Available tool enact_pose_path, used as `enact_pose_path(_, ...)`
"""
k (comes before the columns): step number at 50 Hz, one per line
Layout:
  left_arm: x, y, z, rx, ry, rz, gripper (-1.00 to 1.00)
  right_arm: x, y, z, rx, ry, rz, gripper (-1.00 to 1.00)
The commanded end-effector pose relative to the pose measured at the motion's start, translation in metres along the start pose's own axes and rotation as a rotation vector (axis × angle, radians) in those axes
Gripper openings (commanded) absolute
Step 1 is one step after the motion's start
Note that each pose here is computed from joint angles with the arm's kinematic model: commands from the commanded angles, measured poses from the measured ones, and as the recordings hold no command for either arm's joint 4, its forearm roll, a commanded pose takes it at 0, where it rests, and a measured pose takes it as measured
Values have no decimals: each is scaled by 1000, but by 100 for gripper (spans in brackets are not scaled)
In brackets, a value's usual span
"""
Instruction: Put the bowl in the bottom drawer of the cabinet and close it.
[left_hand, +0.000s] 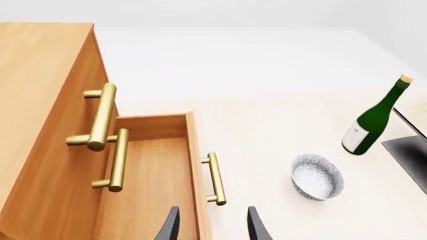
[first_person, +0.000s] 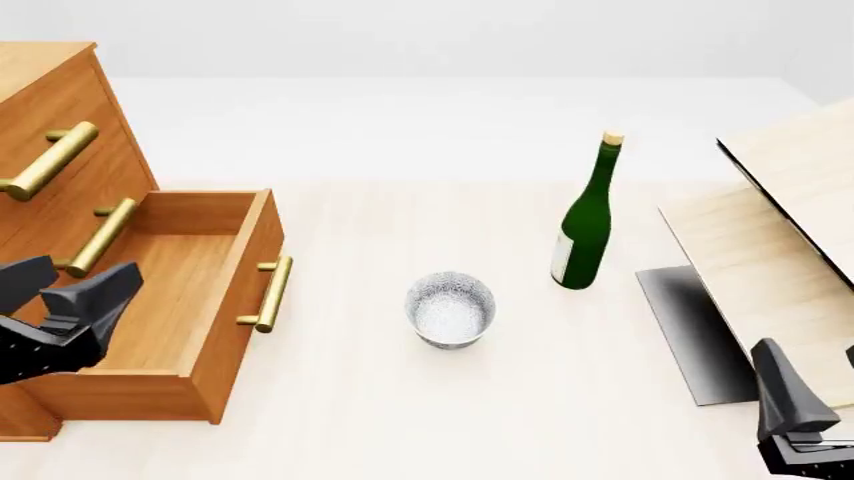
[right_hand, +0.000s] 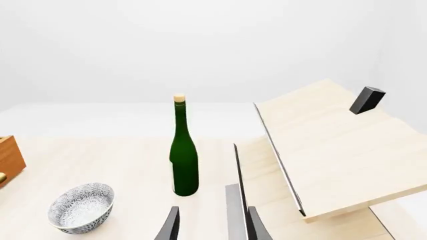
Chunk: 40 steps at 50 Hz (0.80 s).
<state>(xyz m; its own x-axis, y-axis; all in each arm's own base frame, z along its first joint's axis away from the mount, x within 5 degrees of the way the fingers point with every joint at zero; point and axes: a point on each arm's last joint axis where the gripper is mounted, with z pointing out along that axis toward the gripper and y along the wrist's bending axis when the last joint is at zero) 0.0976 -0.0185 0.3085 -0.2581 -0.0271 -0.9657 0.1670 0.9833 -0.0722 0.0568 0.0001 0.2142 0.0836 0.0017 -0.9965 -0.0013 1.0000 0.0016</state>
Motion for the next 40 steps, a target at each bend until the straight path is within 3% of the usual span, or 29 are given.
enact_pose_path(1,-2,2,21,-24,91,-33,100,0,0,0,0,0,0,100)
enact_pose_path(10,-8,2,24,-27,114,-43,100,0,0,0,0,0,0,100)
enact_pose_path(28,-5,-4,44,0,204,-89,100,0,0,0,0,0,0,100)
enact_pose_path(40,1,0,56,-28,239,-105,100,0,0,0,0,0,0,100)
